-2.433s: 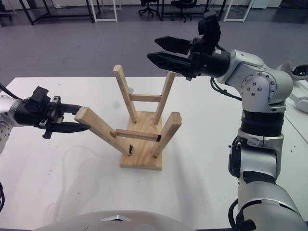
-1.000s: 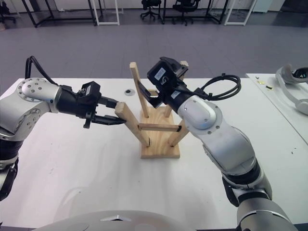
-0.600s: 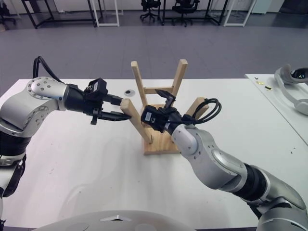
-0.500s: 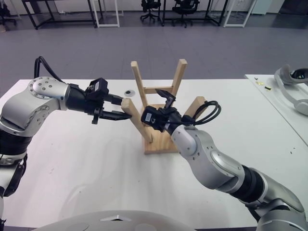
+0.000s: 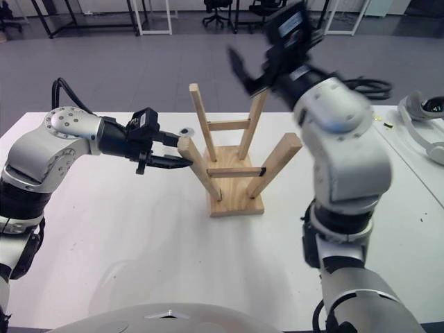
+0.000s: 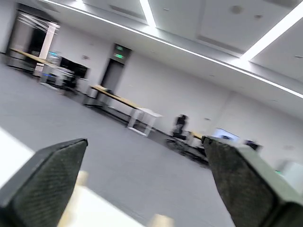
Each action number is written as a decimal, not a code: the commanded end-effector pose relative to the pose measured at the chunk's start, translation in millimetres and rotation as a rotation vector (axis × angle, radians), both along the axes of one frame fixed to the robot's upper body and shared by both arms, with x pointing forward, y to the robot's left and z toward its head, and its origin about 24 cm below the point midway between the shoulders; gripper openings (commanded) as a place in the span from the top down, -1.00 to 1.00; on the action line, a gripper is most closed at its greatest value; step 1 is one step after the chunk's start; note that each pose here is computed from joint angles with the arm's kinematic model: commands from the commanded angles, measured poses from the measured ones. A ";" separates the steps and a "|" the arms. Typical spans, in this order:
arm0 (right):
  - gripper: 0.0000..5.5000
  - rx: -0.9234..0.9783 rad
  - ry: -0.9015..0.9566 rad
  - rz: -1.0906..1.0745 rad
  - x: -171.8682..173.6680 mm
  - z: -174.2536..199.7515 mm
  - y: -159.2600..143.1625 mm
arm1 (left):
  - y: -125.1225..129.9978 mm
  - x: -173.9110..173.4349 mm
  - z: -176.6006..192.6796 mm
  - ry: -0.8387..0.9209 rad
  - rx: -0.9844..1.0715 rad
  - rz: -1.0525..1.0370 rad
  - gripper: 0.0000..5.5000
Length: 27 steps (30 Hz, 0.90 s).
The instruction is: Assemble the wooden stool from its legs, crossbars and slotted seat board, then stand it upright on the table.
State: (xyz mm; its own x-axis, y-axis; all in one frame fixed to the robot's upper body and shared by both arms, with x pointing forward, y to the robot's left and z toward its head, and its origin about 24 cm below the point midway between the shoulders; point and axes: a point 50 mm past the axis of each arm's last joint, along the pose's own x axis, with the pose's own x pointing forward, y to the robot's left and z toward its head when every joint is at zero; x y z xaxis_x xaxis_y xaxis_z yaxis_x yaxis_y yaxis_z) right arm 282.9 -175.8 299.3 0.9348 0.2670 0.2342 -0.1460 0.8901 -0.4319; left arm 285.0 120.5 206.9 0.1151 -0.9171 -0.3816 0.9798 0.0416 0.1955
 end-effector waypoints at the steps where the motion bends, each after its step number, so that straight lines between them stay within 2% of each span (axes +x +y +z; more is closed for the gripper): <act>1: -0.64 -0.039 0.103 -0.062 6.1 -31.7 -14.2 | 9.6 7.9 -18.2 0.012 0.150 0.060 0.25; 7: -0.64 0.027 0.344 -0.016 -0.1 -98.5 -7.4 | -2.8 16.4 -11.7 -0.005 0.134 0.024 0.25; 12: -0.64 0.099 0.366 -0.003 -1.4 -109.1 0.1 | -11.9 17.4 -13.2 0.087 0.105 -0.004 0.25; 16: -0.65 0.111 0.358 -0.007 0.0 -108.7 1.0 | -16.9 18.5 -17.5 0.122 0.101 -0.010 -0.09; 22: -0.65 0.125 0.350 -0.016 1.3 -108.0 -0.4 | -16.5 18.7 -26.0 0.134 0.130 -0.018 -0.44; 25: -0.65 0.125 0.350 -0.018 0.4 -109.0 -0.6 | -6.6 21.2 -27.9 0.113 0.144 0.026 -0.66; 27: -0.65 0.124 0.352 -0.016 -0.3 -109.6 -0.3 | 8.7 19.2 -22.5 0.050 0.132 0.088 -0.80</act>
